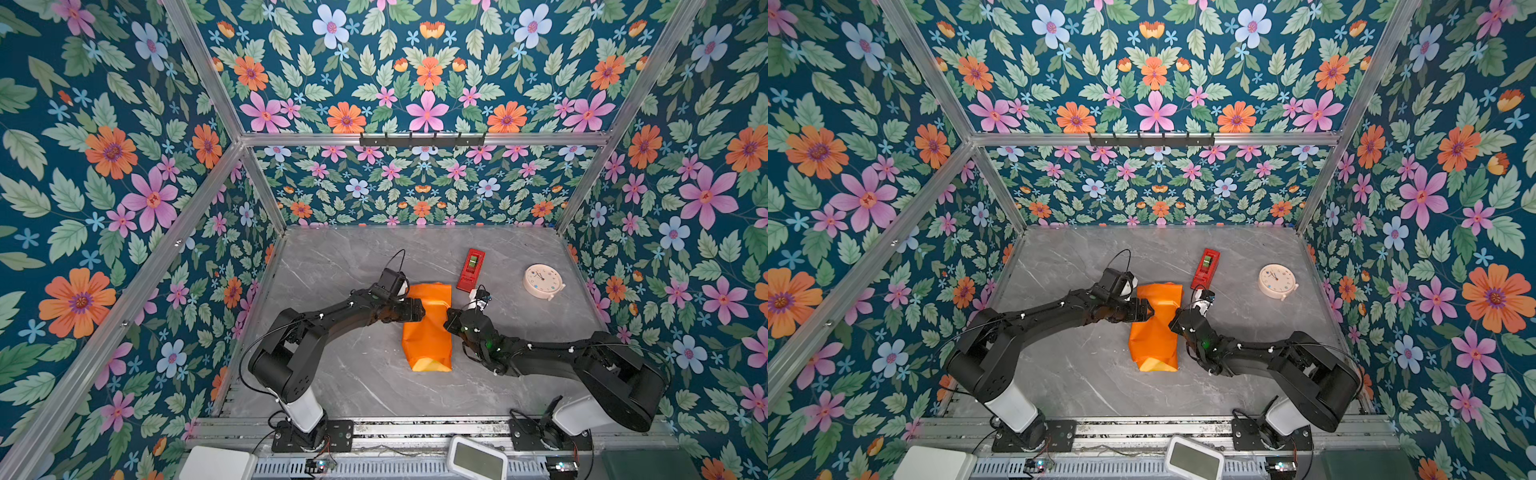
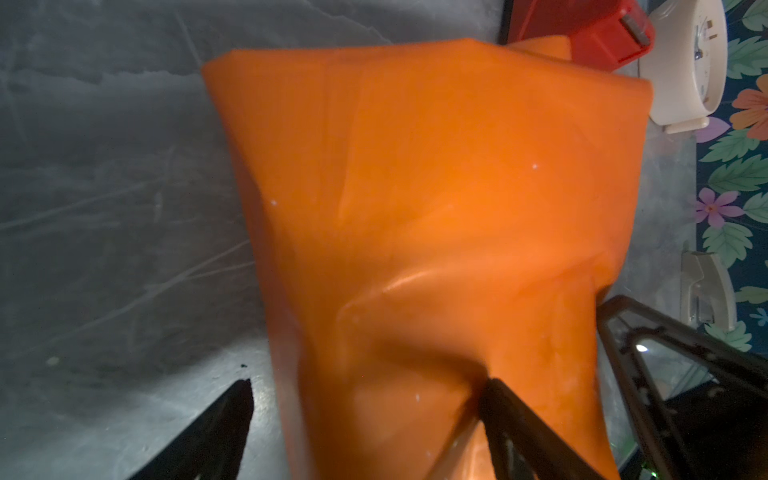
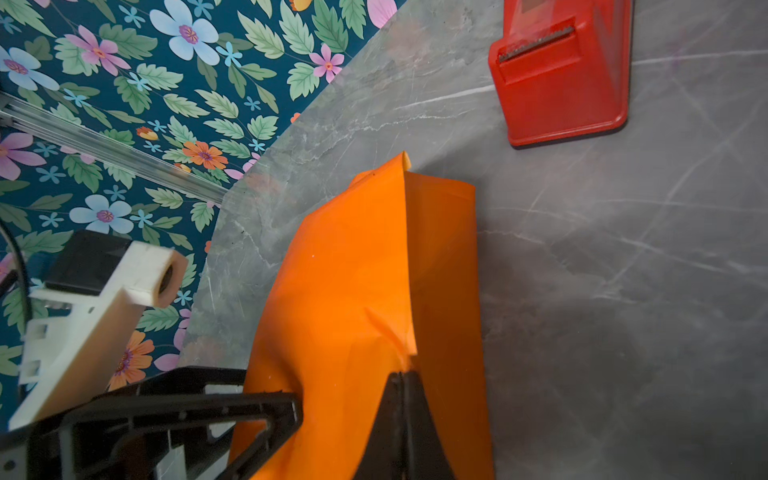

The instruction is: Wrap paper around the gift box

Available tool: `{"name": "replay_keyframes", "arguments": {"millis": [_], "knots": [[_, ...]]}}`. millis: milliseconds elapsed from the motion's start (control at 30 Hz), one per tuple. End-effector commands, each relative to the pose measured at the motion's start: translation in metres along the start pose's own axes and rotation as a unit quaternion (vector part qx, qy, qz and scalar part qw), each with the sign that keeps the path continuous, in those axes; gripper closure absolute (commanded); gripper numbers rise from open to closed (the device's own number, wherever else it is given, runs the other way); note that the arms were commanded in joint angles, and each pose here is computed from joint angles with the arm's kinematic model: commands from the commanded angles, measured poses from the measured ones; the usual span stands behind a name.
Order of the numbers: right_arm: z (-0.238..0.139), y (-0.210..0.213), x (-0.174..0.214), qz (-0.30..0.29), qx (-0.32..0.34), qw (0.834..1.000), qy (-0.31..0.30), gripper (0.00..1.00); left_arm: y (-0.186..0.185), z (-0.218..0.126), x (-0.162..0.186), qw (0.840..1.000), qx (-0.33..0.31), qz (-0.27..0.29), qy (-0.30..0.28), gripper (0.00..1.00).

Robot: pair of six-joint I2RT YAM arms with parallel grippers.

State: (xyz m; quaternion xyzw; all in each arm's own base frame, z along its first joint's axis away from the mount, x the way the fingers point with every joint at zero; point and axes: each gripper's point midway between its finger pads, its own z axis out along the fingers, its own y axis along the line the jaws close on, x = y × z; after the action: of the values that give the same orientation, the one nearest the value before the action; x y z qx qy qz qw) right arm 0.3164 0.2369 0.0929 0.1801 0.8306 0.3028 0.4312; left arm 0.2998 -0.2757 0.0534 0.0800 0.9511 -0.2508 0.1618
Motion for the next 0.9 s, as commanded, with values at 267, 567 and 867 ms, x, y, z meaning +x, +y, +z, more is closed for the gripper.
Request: {"name": "replay_keyframes", "arguments": {"millis": [267,567,867], "knots": [[0.0,0.0,0.002,-0.003,-0.01,1.0,-0.005,1.0,0.052,0.003,0.044,0.991,-0.112,-0.002,0.073,0.12],[0.001,0.001,0.005,-0.003,-0.016,1.0,0.002,0.96,0.051,0.005,0.045,0.991,-0.109,-0.002,0.075,0.12],[0.0,0.001,0.005,-0.001,-0.016,1.0,0.004,0.8,0.05,0.005,0.045,0.991,-0.107,-0.001,0.076,0.12]]}}
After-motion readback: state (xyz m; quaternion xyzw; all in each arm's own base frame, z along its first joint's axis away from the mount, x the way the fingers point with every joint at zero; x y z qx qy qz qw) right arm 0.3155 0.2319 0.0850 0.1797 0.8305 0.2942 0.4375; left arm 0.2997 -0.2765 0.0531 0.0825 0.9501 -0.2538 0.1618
